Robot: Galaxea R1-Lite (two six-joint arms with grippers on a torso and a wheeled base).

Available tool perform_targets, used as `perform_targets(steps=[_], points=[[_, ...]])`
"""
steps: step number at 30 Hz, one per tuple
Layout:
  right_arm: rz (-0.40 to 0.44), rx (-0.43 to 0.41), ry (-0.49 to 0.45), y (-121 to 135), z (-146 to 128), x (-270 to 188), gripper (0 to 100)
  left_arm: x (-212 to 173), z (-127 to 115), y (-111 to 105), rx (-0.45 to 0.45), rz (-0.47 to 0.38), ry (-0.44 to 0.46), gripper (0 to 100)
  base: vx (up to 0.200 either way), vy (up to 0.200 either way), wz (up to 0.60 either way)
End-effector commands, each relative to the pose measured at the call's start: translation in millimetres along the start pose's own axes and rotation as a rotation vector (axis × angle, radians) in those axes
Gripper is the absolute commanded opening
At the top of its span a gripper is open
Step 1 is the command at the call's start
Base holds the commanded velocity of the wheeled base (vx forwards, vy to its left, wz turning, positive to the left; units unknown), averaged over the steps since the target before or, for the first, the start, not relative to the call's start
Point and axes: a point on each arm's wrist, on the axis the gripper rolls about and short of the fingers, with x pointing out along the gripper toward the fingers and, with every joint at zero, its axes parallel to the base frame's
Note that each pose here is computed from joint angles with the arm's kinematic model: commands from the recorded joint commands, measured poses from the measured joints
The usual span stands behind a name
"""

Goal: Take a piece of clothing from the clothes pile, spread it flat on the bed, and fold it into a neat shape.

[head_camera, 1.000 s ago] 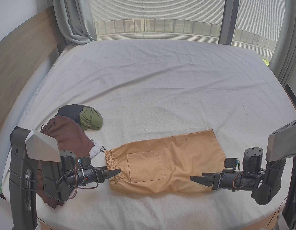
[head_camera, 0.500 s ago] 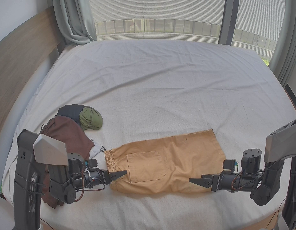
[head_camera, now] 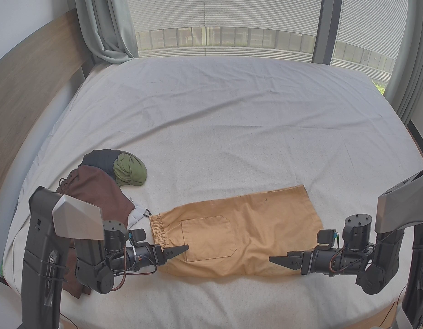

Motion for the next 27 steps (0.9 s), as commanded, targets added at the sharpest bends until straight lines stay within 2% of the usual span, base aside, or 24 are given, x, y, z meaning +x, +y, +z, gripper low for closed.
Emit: perform_targets(steps=[1, 4, 5, 13, 21, 27], points=[[0.0, 0.001, 0.004, 0, -1, 1, 100, 1, -2, 1, -0.005, 0.003, 0.005, 100, 0.0, 0.0, 0.0], [0.001, 0.0, 0.002, 0, -1, 1, 100, 1, -2, 1, -0.005, 0.004, 0.005, 100, 0.0, 0.0, 0.0], [0.0, 0.0, 0.0, 0, 0, 1, 100, 1, -2, 1, -0.005, 0.005, 0.004, 0, 0.0, 0.0, 0.0], [-0.007, 0.008, 0.006, -5, -2, 3, 100, -4, 1, 2, -0.015, 0.014, -0.004, 0, 0.0, 0.0, 0.0], [-0.023, -0.009, -0.011, -14, 1, 8, 100, -24, 19, -8, -0.006, 0.015, -0.05, 0, 0.0, 0.0, 0.0], [-0.051, 0.012, -0.01, -28, -1, 12, 100, -33, 23, -8, -0.007, 0.026, -0.066, 0, 0.0, 0.0, 0.0]])
